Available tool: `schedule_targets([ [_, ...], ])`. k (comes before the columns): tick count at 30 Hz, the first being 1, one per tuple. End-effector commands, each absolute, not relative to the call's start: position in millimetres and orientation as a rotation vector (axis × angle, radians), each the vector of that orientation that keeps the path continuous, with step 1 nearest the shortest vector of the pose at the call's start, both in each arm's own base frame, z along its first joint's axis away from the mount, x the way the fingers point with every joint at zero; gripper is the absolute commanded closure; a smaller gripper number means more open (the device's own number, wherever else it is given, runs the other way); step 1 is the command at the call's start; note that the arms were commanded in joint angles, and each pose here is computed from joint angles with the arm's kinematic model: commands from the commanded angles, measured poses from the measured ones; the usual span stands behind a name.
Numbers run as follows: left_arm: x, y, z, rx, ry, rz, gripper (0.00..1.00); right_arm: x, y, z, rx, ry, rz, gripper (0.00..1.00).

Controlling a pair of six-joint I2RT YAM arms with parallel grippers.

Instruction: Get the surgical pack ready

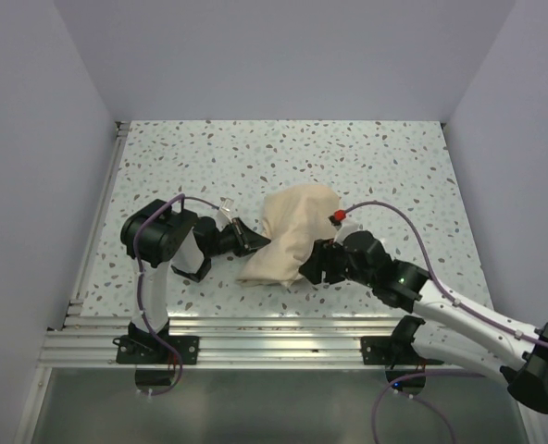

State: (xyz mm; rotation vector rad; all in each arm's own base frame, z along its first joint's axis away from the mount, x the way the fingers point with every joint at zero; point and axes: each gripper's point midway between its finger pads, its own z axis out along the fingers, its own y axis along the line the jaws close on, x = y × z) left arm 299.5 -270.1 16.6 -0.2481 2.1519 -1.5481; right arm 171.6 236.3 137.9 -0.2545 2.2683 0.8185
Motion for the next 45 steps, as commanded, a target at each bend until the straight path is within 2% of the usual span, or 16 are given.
schedule_targets([
  [1, 268.7, -254.4, -46.3, -0.332, 2.400, -1.393, 1.00, 203.7, 198.0, 155.5, -0.056, 2.227, 0.598, 0.37],
  [9, 268.7, -254.2, -44.1, -0.327, 2.396, -1.396, 1.00, 253.3, 170.8, 183.3, 0.125, 2.141, 0.601, 0.36],
  [17, 269.1, -254.5, -44.3, -0.323, 2.396, -1.396, 1.00, 287.9, 185.0, 200.2, 0.114, 2.121, 0.597, 0.52],
  [18, 269.4, -254.7, -44.5, -0.322, 2.396, -1.396, 1.00, 295.9, 183.5, 206.6, 0.130, 2.107, 0.595, 0.59],
  [20, 269.4, -254.9, -44.9, -0.321, 2.396, -1.398, 1.00, 310.5, 185.7, 206.5, 0.146, 2.116, 0.586, 0.65],
  [27, 269.9, -255.3, -46.3, -0.321, 2.398, -1.399, 1.00, 357.1, 183.0, 199.7, 0.219, 2.115, 0.560, 0.71],
  [36, 271.1, -255.5, -48.8, -0.319, 2.404, -1.392, 1.00, 402.7, 177.6, 153.1, 0.305, 2.199, 0.514, 0.75],
  [45, 272.2, -256.3, -50.1, -0.314, 2.407, -1.392, 1.00, 402.7, 174.8, 112.0, 0.317, 2.280, 0.481, 0.78],
])
